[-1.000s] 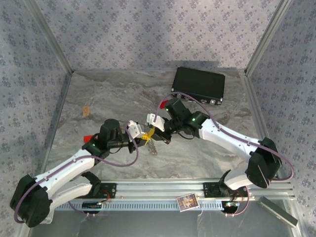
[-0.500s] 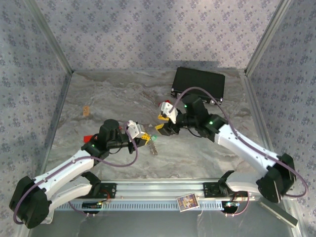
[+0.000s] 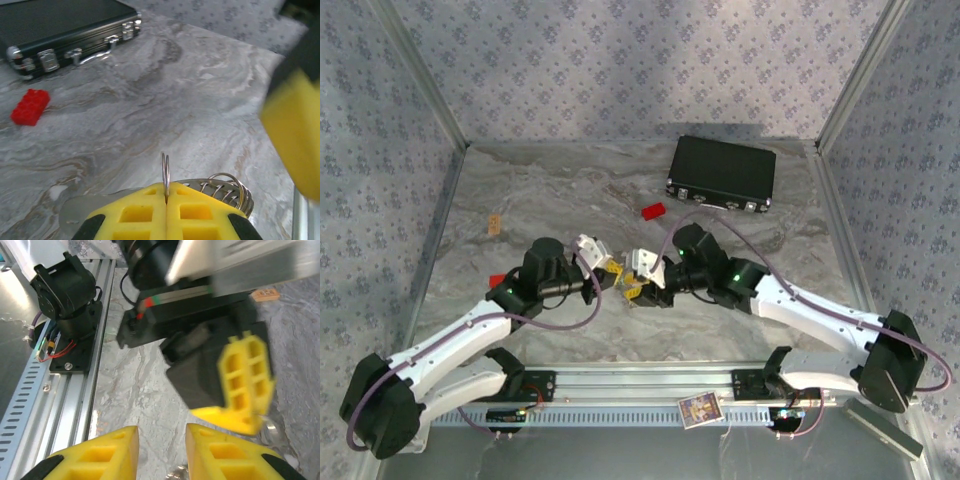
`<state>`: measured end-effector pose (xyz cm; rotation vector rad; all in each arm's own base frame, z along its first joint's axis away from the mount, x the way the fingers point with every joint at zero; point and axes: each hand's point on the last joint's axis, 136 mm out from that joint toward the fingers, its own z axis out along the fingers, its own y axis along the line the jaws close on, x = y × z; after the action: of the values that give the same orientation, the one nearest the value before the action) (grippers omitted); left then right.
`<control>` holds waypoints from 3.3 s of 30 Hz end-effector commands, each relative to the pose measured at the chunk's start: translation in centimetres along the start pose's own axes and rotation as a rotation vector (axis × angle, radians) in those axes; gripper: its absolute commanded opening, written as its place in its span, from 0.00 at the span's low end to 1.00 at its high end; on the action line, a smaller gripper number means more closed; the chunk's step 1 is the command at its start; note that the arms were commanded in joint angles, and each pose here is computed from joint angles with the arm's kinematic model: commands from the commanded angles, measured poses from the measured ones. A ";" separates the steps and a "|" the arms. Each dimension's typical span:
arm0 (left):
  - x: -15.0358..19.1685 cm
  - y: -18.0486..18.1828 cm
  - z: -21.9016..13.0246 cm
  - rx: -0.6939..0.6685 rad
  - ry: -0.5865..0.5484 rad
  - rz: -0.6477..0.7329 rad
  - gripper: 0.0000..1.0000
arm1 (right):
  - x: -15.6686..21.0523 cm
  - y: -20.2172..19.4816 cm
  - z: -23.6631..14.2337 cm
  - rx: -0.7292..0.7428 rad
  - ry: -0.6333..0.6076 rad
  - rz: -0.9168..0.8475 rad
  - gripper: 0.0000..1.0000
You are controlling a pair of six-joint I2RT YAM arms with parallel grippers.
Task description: Put the keys on the keyring
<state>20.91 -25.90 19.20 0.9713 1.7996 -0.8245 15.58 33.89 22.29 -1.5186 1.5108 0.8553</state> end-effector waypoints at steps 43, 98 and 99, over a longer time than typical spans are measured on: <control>-2.3 2.6 -2.9 -0.543 0.135 -1.861 0.00 | 1.6 -5.2 4.7 0.326 -0.318 -0.019 0.21; -2.1 -2.7 -2.0 -0.499 0.330 -2.067 0.00 | -0.8 -4.9 2.3 0.448 -0.505 -0.164 0.27; -2.1 -2.8 -2.0 -0.497 0.332 -2.066 0.00 | -0.9 -4.9 2.3 0.448 -0.507 -0.165 0.25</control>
<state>19.22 -25.38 21.36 -1.2791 2.7180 -1.0793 20.39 35.68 20.52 -1.0234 1.1545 0.6858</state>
